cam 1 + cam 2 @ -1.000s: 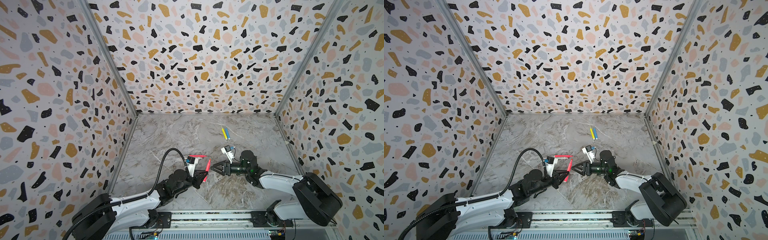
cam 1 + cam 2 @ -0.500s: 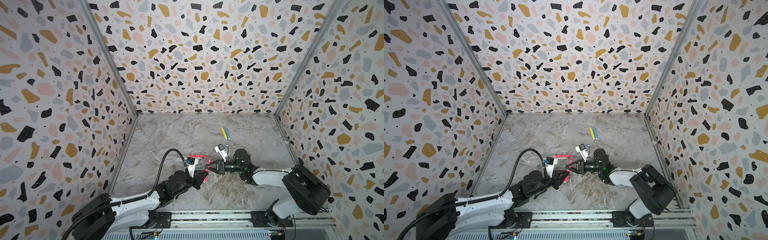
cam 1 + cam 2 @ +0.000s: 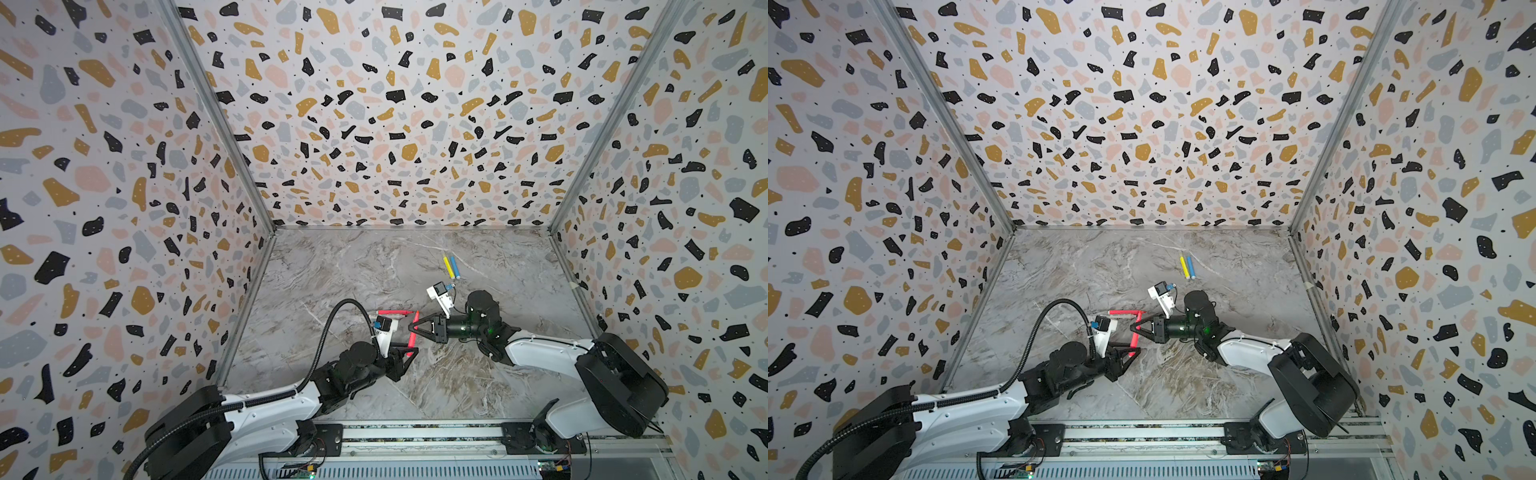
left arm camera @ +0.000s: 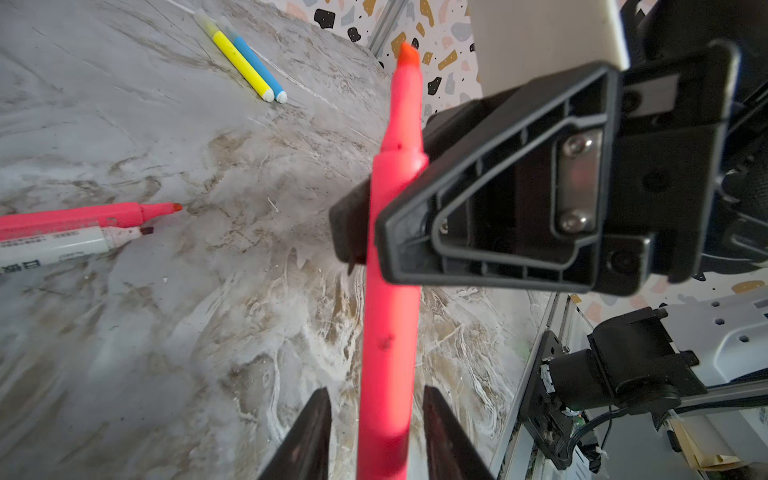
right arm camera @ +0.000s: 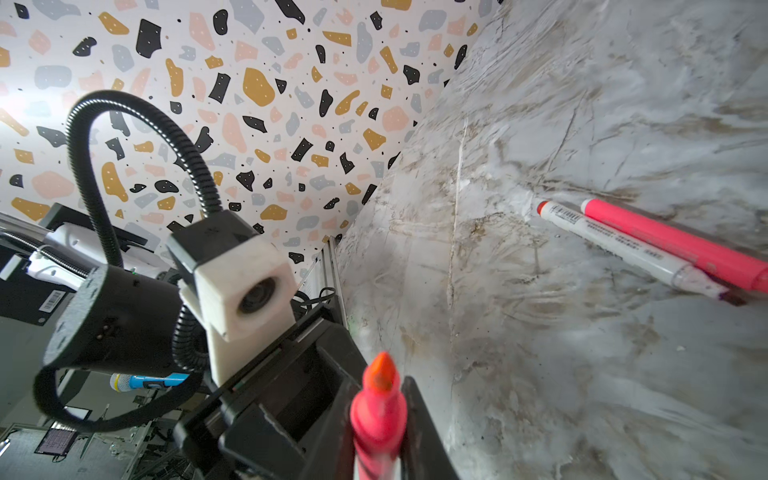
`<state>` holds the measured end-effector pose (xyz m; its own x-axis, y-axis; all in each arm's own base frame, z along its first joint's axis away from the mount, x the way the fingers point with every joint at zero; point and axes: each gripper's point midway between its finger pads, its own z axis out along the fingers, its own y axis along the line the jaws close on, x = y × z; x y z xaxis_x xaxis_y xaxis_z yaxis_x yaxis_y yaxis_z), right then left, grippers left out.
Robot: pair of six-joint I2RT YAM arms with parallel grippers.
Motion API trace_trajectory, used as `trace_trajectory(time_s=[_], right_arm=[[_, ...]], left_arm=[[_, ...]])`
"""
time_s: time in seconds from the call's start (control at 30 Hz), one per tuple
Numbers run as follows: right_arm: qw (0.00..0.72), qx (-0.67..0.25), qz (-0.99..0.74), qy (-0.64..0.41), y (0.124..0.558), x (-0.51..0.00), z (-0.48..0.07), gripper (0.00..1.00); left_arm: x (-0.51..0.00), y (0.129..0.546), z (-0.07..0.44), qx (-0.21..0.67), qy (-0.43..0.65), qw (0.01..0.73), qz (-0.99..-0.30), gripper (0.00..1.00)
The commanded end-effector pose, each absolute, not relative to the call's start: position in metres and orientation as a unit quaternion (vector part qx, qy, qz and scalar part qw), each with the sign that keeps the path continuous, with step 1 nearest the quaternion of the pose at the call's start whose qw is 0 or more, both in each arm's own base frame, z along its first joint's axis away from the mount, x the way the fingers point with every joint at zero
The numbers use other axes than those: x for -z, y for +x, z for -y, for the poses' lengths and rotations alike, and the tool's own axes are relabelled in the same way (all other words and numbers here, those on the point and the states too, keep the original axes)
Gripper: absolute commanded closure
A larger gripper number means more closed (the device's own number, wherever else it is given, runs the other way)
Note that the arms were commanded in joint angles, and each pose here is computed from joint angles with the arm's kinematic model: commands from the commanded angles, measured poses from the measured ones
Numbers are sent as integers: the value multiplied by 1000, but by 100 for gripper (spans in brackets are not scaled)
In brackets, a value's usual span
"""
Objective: Insert the pens into the pen caps
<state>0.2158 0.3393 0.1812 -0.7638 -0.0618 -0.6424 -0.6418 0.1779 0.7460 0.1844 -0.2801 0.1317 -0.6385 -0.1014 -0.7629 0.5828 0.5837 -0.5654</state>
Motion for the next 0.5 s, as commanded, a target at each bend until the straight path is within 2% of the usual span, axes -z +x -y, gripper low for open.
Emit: trace_trajectory(time_s=[0.0,0.33,0.47], right_arm=[[262,-590,-719,-258,216,-194,-340,94],[261,-583,-717,-280,206,-195,-344,94],[260,-583,-715,-284,204,-196,-346,93]], left_arm=[[-146,184,286,450,155,407,-780,64],[-155,186,290,455,155,409,-776,63],[-156,187,291,456,152,409,-776,67]])
